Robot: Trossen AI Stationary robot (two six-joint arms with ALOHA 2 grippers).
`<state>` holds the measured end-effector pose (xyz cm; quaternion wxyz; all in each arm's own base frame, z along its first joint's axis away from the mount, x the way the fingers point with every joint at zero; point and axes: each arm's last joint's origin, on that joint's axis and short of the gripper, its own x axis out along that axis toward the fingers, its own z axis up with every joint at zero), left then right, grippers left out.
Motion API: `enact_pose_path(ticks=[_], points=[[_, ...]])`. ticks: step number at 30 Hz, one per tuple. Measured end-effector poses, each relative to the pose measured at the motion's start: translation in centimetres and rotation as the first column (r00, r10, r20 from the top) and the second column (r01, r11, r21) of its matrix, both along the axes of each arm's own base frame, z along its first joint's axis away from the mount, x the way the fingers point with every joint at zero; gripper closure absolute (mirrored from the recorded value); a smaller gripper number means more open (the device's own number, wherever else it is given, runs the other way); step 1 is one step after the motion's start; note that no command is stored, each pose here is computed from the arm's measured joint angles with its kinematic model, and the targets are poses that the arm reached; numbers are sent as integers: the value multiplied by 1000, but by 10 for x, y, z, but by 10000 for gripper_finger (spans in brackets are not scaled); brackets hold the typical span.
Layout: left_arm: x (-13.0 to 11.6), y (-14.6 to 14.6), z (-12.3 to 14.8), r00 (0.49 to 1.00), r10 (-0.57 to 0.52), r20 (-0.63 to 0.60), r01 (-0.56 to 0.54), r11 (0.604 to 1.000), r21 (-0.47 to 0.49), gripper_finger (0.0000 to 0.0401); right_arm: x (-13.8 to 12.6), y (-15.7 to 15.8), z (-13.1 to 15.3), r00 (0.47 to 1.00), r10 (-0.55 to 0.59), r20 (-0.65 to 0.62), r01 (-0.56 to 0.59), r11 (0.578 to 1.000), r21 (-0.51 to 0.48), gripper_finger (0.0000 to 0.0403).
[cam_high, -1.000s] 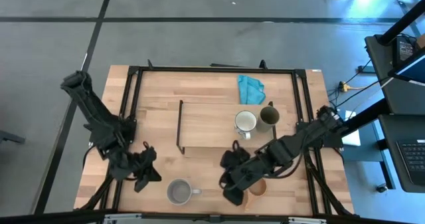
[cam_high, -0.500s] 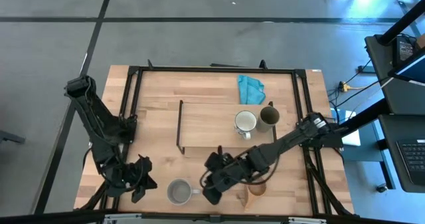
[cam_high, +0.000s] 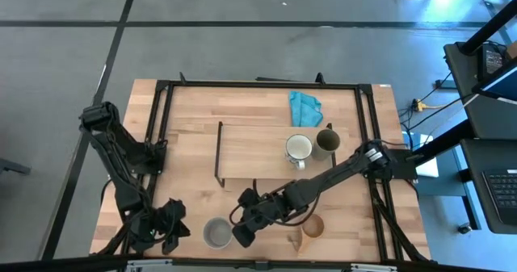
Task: Stack small to large cups/mugs on shelf
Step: Put the gray mug on the shelf
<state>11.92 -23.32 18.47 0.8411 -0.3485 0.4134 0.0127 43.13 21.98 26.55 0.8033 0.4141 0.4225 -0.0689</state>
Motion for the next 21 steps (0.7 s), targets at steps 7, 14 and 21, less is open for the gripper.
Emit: enact_pose_path(ticks=[7, 14, 21], points=[[3, -7, -8, 1000, 2, 5, -2, 1000, -7, 365, -1, 12, -10, 1000, -2, -22, 3, 1000, 16, 324], [6, -9, -10, 999, 38, 27, -37, 999, -18, 365, -1, 18, -17, 1000, 2, -27, -2, 1000, 9, 324], [15, -5, -9, 995, 86, 47, -84, 996, -28, 365, -3, 25, -24, 999, 10, -35, -10, 1000, -5, 330]])
